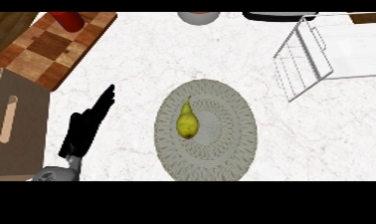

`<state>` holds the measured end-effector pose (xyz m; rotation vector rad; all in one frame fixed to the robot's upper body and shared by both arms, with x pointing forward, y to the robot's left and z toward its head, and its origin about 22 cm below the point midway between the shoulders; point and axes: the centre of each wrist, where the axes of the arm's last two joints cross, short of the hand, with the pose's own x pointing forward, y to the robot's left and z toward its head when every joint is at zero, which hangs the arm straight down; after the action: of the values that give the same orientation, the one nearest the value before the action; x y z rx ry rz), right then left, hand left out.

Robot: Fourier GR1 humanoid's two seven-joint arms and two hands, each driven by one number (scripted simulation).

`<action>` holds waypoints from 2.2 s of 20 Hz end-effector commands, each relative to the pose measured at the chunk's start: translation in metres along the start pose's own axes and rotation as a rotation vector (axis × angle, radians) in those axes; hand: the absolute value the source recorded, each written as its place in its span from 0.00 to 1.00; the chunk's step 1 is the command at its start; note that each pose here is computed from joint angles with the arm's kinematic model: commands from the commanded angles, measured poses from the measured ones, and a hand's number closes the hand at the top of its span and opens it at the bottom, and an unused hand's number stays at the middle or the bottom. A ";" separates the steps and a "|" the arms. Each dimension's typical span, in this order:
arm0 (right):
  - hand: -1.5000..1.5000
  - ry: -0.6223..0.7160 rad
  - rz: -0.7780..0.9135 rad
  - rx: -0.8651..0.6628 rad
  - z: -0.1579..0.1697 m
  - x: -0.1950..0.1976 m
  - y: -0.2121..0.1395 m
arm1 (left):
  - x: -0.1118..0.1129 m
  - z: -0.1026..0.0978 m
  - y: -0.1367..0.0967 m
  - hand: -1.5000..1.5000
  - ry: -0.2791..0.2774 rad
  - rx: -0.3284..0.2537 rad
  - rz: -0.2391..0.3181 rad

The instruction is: Pick the lemon from the placemat and place it in the tiered shelf

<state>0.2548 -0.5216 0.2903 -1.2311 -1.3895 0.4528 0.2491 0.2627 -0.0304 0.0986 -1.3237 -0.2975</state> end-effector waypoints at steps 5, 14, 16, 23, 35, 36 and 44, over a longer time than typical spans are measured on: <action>1.00 0.031 0.014 -0.032 -0.047 0.030 0.028 | 0.002 -0.005 -0.002 0.50 -0.015 -0.024 -0.022; 1.00 -0.044 0.069 0.111 -0.075 0.038 0.082 | 0.005 0.005 -0.013 0.50 -0.022 -0.047 -0.001; 1.00 -0.042 0.085 0.123 -0.084 0.062 0.101 | 0.007 -0.007 -0.017 0.50 -0.026 -0.051 0.002; 1.00 -0.020 -0.002 0.302 -0.089 0.062 0.139 | -0.003 -0.006 -0.006 0.50 -0.009 -0.022 -0.001; 0.00 0.121 -0.869 0.261 -0.088 0.043 0.149 | 0.003 -0.005 -0.020 0.50 -0.034 -0.037 0.003; 0.00 0.103 -0.880 0.201 -0.087 0.036 0.143 | 0.014 -0.008 -0.009 0.50 -0.023 -0.038 0.000; 0.00 0.217 -0.961 -0.232 -0.081 0.004 0.080 | 0.009 -0.003 0.004 0.50 -0.027 -0.015 -0.022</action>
<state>0.3795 -0.4960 0.2377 -0.5443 -1.6514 -0.3353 0.2542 0.2571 -0.0280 0.0832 -1.3456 -0.3200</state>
